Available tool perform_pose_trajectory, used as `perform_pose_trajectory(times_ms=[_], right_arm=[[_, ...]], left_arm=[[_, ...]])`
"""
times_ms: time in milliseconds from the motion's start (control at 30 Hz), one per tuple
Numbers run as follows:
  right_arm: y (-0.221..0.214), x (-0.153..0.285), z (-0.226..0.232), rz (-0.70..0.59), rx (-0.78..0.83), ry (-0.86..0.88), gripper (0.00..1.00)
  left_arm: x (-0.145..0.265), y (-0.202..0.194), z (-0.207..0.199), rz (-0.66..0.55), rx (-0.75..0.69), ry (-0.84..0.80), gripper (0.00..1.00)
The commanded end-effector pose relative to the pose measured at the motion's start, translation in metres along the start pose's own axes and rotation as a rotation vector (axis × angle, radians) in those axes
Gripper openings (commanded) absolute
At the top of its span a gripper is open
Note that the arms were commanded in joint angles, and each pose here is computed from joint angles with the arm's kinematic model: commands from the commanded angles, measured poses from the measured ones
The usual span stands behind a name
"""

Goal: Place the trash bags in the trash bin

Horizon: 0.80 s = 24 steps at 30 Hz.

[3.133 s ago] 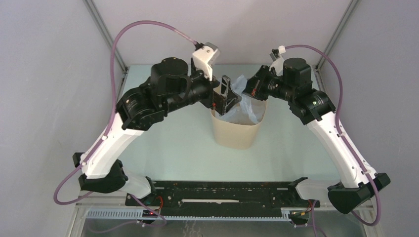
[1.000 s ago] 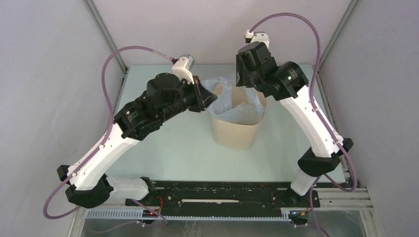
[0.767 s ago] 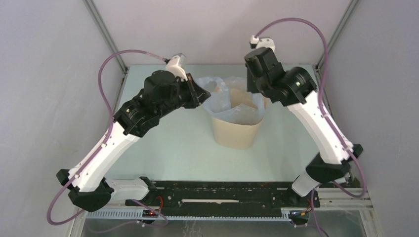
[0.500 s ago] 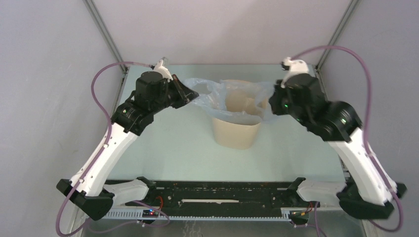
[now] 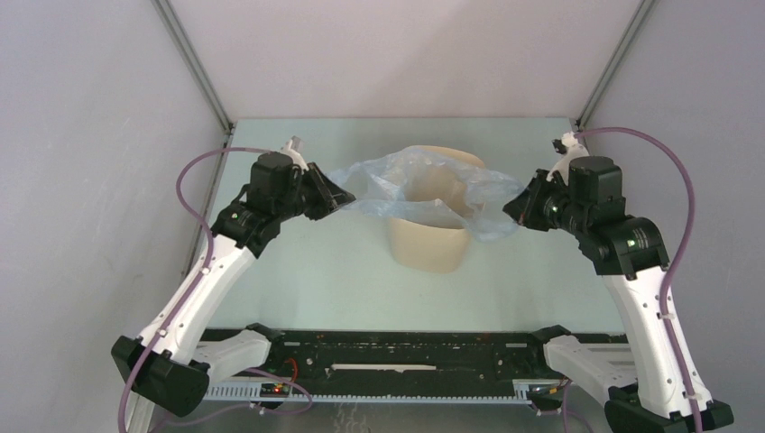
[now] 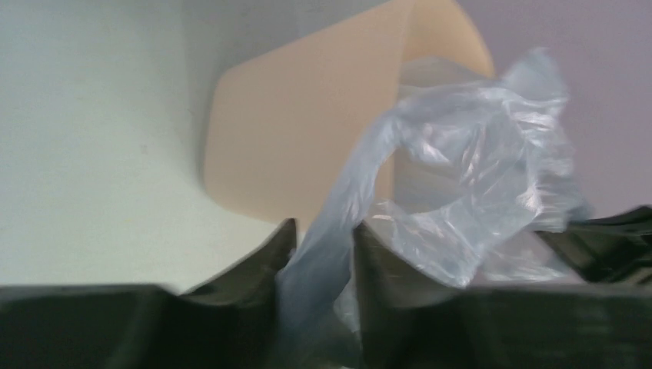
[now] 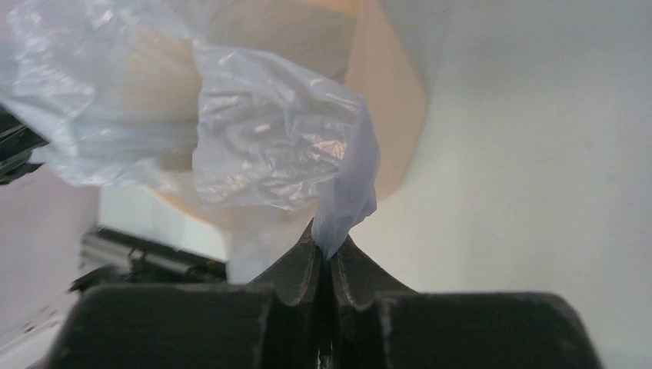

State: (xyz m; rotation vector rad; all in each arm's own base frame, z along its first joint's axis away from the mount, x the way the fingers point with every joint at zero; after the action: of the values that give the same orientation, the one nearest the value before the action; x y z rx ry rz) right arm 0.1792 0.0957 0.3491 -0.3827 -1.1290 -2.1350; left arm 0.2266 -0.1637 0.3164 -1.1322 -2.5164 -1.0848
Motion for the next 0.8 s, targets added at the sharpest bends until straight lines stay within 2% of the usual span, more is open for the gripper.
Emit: perform_pose_trajectory(times_ms=[0, 67, 133, 300, 367, 467, 600, 767], right_arm=[[0.003, 0.015, 0.027, -0.009, -0.063, 0.171, 0.19], [0.004, 0.016, 0.031, -0.012, -0.084, 0.196, 0.24], [0.004, 0.017, 0.033, -0.013, -0.101, 0.203, 0.35], [-0.002, 0.016, 0.030, 0.005, -0.113, 0.161, 0.65], [-0.007, 0.015, 0.027, 0.007, -0.111, 0.119, 0.74], [-0.013, 0.011, 0.026, -0.003, -0.145, 0.042, 0.80], [-0.019, 0.001, 0.031, -0.031, -0.218, -0.003, 0.82], [-0.016, -0.018, 0.023, -0.108, -0.286, -0.128, 0.78]], left_arm=[[0.030, 0.001, -0.036, -0.063, 0.050, -0.198, 0.73], [0.035, -0.007, -0.042, -0.046, 0.076, -0.232, 0.86], [0.038, -0.017, -0.047, -0.022, 0.098, -0.267, 0.92], [0.026, -0.032, -0.053, 0.033, 0.133, -0.288, 0.96], [0.019, -0.032, -0.053, 0.038, 0.141, -0.281, 0.91], [0.013, -0.028, -0.049, 0.012, 0.130, -0.249, 0.80], [0.005, -0.025, -0.048, 0.005, 0.109, -0.225, 0.67], [-0.004, -0.025, -0.046, 0.013, 0.092, -0.202, 0.44]])
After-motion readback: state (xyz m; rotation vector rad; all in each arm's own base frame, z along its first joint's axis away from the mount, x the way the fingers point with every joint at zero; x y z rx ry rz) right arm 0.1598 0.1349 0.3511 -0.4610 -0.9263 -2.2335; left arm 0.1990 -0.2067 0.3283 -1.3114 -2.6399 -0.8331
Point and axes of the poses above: each gripper's point midway between its finger pads, its own x axis back along the fingers, its own z axis along the line the jaws close on, y = z × x, the point moved 6 cm from there along x, back along the fingers, and after that the axes turned 6 degrees about -x, right-handed, at the moved point
